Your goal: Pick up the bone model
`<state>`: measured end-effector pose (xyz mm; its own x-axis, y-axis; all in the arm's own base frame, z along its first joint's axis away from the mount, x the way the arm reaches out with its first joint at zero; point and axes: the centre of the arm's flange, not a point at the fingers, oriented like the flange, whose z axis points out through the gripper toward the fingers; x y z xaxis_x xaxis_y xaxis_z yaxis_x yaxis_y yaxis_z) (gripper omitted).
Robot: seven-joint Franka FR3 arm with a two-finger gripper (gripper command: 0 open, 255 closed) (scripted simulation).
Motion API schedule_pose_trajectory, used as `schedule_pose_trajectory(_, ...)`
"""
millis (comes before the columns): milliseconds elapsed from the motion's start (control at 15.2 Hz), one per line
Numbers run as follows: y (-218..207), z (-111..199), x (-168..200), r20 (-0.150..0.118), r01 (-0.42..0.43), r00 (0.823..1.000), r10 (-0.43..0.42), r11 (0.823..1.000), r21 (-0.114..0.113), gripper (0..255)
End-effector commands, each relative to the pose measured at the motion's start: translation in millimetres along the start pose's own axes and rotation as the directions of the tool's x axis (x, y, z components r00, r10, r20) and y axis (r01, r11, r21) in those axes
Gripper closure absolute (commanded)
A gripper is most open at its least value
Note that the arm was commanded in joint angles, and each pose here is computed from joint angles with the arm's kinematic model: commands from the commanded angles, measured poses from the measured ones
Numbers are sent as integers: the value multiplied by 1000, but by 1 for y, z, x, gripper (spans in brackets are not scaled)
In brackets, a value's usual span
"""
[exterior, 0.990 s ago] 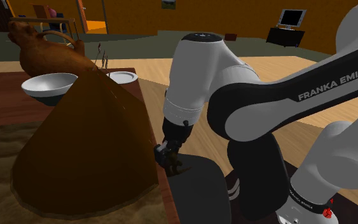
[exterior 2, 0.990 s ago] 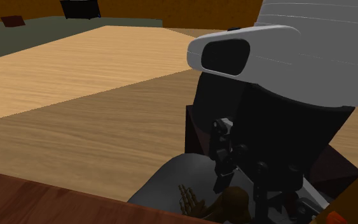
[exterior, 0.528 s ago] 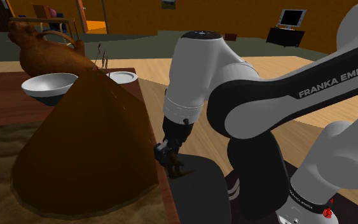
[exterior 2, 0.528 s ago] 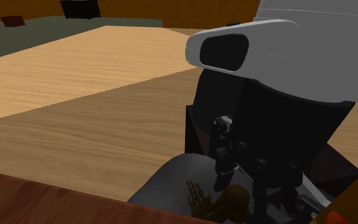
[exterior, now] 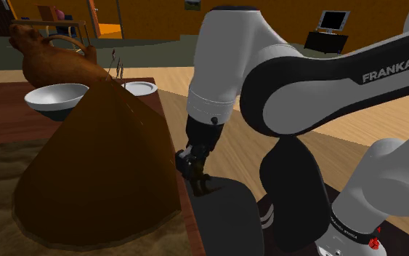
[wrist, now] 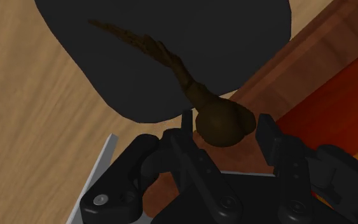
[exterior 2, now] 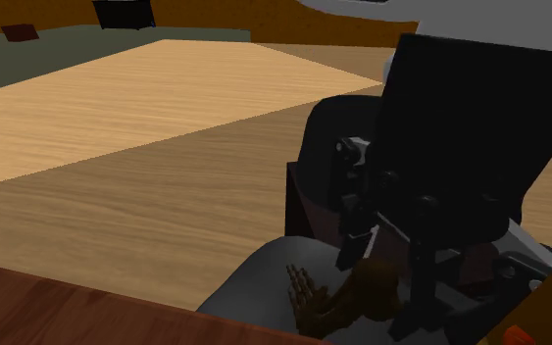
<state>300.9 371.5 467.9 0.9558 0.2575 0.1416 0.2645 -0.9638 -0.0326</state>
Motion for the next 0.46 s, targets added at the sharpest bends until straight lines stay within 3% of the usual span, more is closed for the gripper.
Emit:
schedule_pose_trajectory(0, 0, -11, 2, 0, 0, 1000, 0, 1000, 0, 255)
schedule_pose_trajectory(396, 0, -32, 5, 0, 0, 1000, 0, 1000, 0, 255)
